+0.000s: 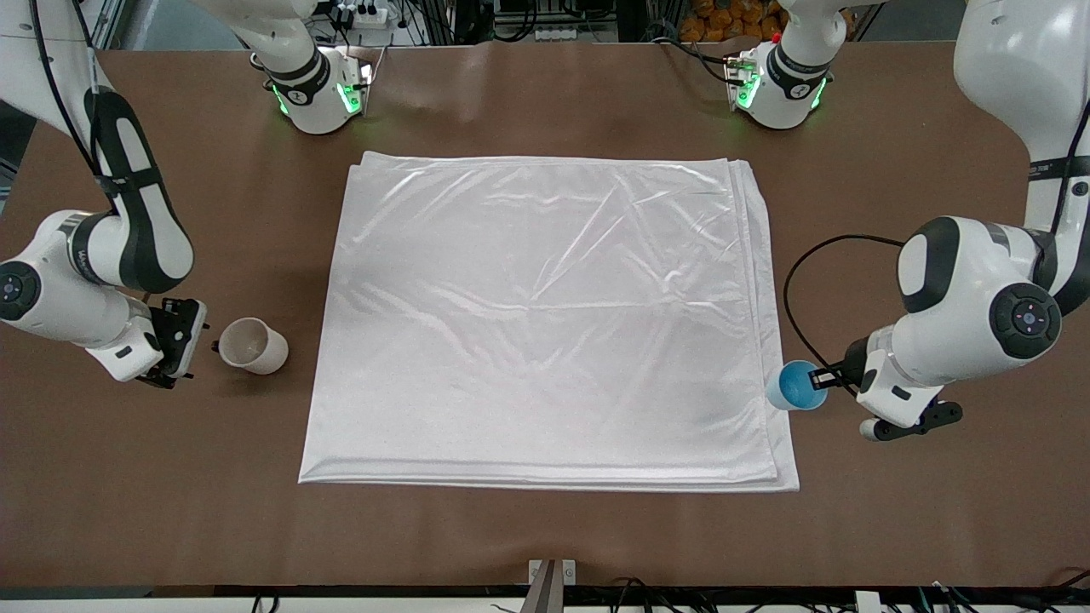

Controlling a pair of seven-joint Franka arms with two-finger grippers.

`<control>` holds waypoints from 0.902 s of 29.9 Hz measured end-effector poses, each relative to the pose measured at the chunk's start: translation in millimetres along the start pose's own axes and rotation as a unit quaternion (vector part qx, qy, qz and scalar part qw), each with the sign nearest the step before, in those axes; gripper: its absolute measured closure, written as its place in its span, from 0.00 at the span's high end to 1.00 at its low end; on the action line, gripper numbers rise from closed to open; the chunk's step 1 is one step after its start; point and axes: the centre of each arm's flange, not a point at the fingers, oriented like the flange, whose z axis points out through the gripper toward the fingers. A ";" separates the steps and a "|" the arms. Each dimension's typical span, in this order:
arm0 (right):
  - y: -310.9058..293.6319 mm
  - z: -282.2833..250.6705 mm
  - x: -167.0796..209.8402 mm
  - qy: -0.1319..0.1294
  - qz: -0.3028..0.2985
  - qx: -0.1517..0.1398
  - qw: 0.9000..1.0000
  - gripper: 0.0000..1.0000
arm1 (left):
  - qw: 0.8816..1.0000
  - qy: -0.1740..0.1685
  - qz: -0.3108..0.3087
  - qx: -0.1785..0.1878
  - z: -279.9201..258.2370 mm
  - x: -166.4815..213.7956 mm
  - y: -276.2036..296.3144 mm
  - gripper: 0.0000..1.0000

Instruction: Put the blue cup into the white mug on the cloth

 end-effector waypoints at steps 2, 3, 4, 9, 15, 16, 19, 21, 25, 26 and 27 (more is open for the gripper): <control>-1.5 7.8 -0.9 0.000 -0.005 -0.006 1.000 1.00 | 1.000 -0.001 -0.005 -0.004 -0.6 -4.0 8.8 0.04; -2.7 11.9 -1.2 0.000 -0.006 -0.008 1.000 1.00 | 1.000 -0.002 -0.007 -0.005 -0.9 -5.8 12.7 0.04; -4.4 16.6 -1.4 0.000 -0.006 -0.010 1.000 1.00 | 1.000 -0.003 -0.010 -0.007 -1.3 -7.9 17.3 0.04; -11.1 30.4 -1.0 0.000 -0.010 -0.012 1.000 1.00 | 1.000 -0.006 -0.021 -0.013 -2.2 -17.3 36.3 0.04; -15.9 37.4 -0.3 0.000 -0.015 -0.018 1.000 1.00 | 0.999 -0.009 -0.039 -0.013 -0.4 -28.7 58.6 0.04; -17.2 39.2 -0.1 0.000 -0.016 -0.020 1.000 1.00 | 0.999 -0.009 -0.041 -0.013 0.0 -30.7 62.3 0.04; -21.5 45.0 0.4 0.000 -0.021 -0.025 0.999 1.00 | 0.999 -0.010 -0.049 -0.012 0.8 -36.7 73.0 0.04; -23.7 47.7 0.6 0.001 -0.023 -0.026 0.999 1.00 | 0.999 -0.010 -0.052 -0.012 1.1 -41.0 80.5 0.04; -24.9 49.1 0.9 0.001 -0.026 -0.027 0.999 1.00 | 0.998 -0.011 -0.059 -0.012 1.2 -47.5 91.2 0.04; -24.9 49.2 0.9 0.001 -0.027 -0.027 0.999 1.00 | 0.998 -0.011 -0.061 -0.012 1.1 -48.6 93.1 0.04; -24.9 49.1 1.0 0.001 -0.028 -0.027 0.999 1.00 | 0.998 -0.011 -0.062 -0.012 1.1 -49.5 94.5 0.04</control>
